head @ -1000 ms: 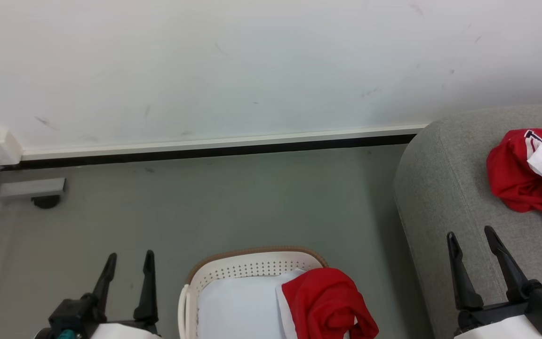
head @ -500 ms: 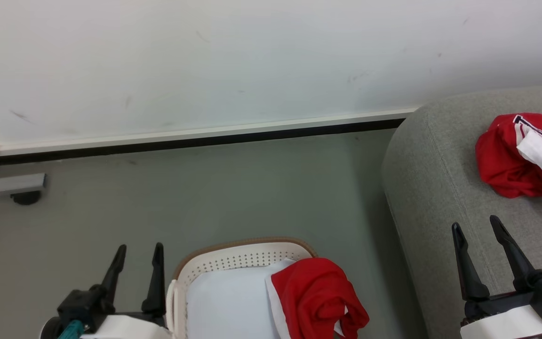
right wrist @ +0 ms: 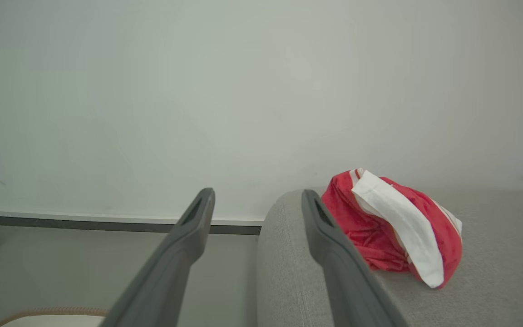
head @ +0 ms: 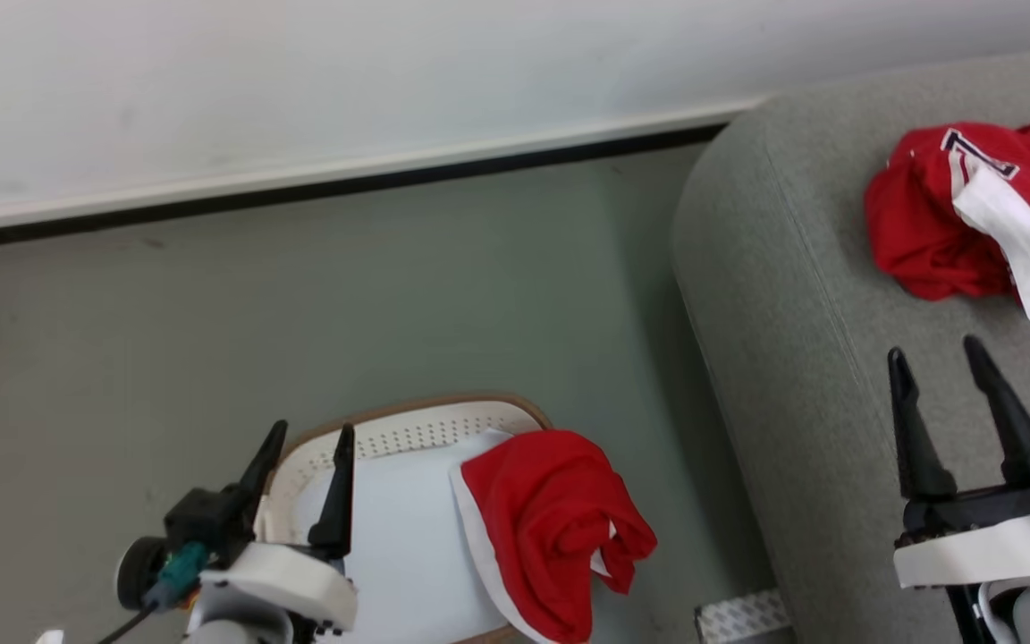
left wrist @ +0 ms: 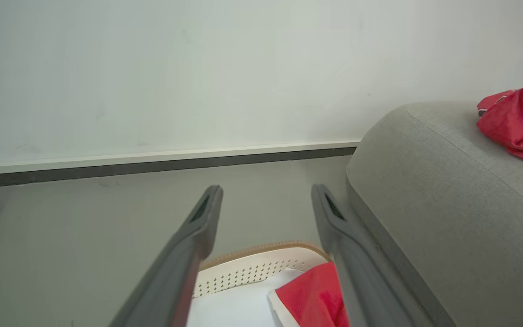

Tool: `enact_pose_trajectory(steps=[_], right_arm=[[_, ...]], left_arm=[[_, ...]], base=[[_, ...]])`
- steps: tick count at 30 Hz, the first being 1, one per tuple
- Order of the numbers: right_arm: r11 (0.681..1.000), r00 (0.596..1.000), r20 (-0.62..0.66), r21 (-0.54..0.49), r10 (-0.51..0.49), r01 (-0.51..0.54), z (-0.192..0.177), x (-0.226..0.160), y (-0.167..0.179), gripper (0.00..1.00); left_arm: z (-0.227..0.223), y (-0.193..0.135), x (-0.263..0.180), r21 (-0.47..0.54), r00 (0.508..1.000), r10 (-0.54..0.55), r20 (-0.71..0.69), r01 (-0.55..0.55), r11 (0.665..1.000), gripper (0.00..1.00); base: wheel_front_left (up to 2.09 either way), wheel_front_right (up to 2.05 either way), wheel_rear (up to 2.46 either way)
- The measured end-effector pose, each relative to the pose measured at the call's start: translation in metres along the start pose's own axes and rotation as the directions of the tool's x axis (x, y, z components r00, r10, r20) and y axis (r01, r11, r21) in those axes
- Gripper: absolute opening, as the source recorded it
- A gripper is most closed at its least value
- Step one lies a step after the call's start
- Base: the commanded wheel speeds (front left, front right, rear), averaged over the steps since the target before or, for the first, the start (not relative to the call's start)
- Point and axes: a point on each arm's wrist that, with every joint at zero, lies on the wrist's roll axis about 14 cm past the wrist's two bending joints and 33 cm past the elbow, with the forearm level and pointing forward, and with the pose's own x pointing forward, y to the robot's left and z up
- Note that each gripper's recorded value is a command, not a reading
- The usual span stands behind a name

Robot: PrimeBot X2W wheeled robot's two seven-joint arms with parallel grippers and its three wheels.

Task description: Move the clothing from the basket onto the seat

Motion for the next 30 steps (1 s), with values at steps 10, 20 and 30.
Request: enact_pose_trajectory(steps=[10, 20, 30], right_arm=[[0.996, 0.997, -0.020, -0.030, -0.080, 0.080, -0.007, 0.015, -0.033, 1.00], [0.982, 0.985, -0.013, -0.077, -0.173, 0.171, -0.012, 0.033, -0.066, 1.00], [0.975, 0.978, -0.055, -0.100, -0.202, 0.196, -0.039, 0.047, -0.070, 1.00]], left_arm=[[-0.069, -0.034, 0.045, 0.004, 0.968, -0.167, -0.190, 0.171, 0.985, 1.00], [-0.157, -0.087, 0.056, -0.126, 0.826, -0.346, -0.445, 0.325, 0.937, 1.00], [-0.226, -0.116, 0.045, -0.224, 0.601, -0.477, -0.641, 0.448, 0.865, 1.00]], base=[[0.00, 0.00, 0.00], [0.00, 0.00, 0.00], [0.00, 0.00, 0.00]])
